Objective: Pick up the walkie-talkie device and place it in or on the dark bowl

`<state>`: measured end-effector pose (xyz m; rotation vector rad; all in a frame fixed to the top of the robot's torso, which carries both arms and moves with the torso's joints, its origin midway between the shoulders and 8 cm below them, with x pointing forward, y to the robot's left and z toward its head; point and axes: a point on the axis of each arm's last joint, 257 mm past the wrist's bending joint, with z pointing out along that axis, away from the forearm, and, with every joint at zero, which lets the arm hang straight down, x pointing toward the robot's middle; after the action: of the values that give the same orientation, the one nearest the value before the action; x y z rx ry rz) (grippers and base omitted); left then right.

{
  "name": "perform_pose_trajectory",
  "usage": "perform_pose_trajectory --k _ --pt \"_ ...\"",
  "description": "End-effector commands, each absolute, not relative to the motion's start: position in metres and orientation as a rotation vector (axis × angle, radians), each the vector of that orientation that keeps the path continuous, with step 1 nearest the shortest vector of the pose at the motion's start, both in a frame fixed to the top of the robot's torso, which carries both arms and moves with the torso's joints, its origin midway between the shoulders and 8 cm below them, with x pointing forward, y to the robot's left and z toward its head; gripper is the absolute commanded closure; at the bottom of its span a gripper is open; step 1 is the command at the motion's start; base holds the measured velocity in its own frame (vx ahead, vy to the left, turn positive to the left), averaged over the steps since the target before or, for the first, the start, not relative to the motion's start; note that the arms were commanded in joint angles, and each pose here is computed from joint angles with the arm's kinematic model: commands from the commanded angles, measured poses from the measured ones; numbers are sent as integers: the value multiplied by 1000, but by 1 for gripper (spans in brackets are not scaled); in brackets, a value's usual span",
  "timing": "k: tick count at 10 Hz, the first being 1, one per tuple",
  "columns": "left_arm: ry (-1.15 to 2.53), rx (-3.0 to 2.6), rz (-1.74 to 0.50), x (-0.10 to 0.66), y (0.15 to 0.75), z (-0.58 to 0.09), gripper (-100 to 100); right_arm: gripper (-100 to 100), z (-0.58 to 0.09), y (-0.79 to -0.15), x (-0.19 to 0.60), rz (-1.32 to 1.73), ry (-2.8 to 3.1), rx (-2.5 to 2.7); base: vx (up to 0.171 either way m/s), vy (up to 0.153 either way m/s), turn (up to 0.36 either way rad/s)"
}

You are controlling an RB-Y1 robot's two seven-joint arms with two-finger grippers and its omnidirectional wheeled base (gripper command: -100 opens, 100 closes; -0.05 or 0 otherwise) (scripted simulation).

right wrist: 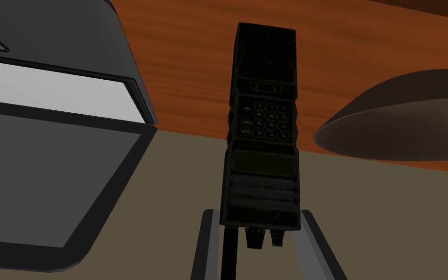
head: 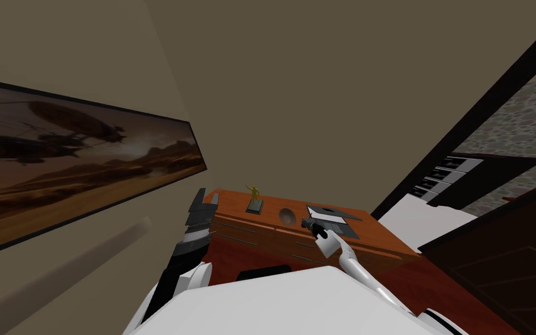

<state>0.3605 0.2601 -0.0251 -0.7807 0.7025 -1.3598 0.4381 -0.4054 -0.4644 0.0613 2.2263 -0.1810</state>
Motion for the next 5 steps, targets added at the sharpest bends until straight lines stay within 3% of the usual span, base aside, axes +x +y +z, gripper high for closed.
perform_pose_trajectory --k 1,5 --pt "703 -781 -1360 360 260 -25 0 100 -463 -409 438 -192 2233 66 -192 147 -37" --pt "703 -781 -1360 360 260 -25 0 100 -448 -421 446 -221 2239 75 -179 130 -27"
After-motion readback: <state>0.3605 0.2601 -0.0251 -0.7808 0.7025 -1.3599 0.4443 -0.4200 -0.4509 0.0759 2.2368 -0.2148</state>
